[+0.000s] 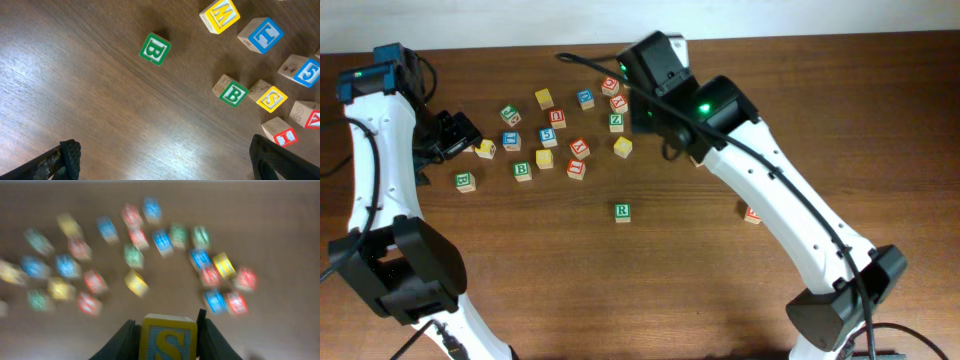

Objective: Spell out RSS
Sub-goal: 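Reach the right gripper into the cluster and grasp a yellow S block, then carry the yellow S block and place it right of the R block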

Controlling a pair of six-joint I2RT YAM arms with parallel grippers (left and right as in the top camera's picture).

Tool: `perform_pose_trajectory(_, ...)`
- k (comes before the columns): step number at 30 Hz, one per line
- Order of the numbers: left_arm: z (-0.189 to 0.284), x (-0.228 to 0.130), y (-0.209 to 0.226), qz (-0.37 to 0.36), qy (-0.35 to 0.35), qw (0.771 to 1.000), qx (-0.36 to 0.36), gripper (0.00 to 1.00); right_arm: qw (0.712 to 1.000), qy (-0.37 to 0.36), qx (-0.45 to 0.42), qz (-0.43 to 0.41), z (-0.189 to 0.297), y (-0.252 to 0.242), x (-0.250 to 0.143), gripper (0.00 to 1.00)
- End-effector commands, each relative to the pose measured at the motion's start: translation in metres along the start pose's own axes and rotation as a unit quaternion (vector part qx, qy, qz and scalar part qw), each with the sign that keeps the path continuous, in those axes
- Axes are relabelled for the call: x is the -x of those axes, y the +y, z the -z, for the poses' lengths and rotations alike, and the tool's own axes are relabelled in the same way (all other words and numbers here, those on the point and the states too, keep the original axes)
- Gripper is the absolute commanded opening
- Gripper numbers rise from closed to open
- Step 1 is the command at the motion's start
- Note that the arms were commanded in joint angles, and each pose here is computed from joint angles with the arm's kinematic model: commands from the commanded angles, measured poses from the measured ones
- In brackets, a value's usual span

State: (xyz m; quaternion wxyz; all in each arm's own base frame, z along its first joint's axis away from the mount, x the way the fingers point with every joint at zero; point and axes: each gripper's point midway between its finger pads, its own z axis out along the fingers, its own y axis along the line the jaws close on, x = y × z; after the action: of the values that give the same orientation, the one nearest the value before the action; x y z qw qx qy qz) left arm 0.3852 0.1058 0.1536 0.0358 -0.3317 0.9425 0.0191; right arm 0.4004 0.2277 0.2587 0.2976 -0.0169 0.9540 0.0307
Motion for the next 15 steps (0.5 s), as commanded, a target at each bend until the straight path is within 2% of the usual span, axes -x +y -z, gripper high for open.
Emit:
perform_pose_trajectory(1,0.002,0.002,0.001,-0.003,-0.005,1.0,0.0,0.99,0.995,0.095,0.015,0.017,-0.018,0.002,-0.046,0.29)
perform_pose_trajectory(3,0.003,0.002,0.001,-0.003,-0.005,1.0,0.0,0.99,0.988,0.152,0.024,0.016,-0.048,0.007,-0.083,0.29)
perform_pose_trajectory(7,0.003,0.002,0.001,-0.003,-0.005,1.0,0.0,0.99,0.982,0.185,0.029,-0.017,-0.107,0.006,-0.137,0.3)
perform_pose_trajectory(8,0.002,0.002,0.001,-0.003,-0.005,1.0,0.0,0.99,0.982,0.187,0.023,-0.016,-0.118,0.001,-0.148,0.34)
perform_pose_trajectory(9,0.002,0.002,0.001,-0.003,-0.005,1.0,0.0,0.99,0.985,0.172,0.017,-0.016,-0.122,0.0,-0.144,0.42)
perform_pose_trajectory(10,0.002,0.002,0.001,-0.003,-0.005,1.0,0.0,0.99,0.987,0.158,0.021,-0.018,-0.124,0.002,-0.138,0.46)
perform_pose_trajectory(15,0.002,0.002,0.001,-0.003,-0.005,1.0,0.0,0.99,0.996,0.089,-0.006,-0.017,-0.143,-0.002,-0.112,0.5)
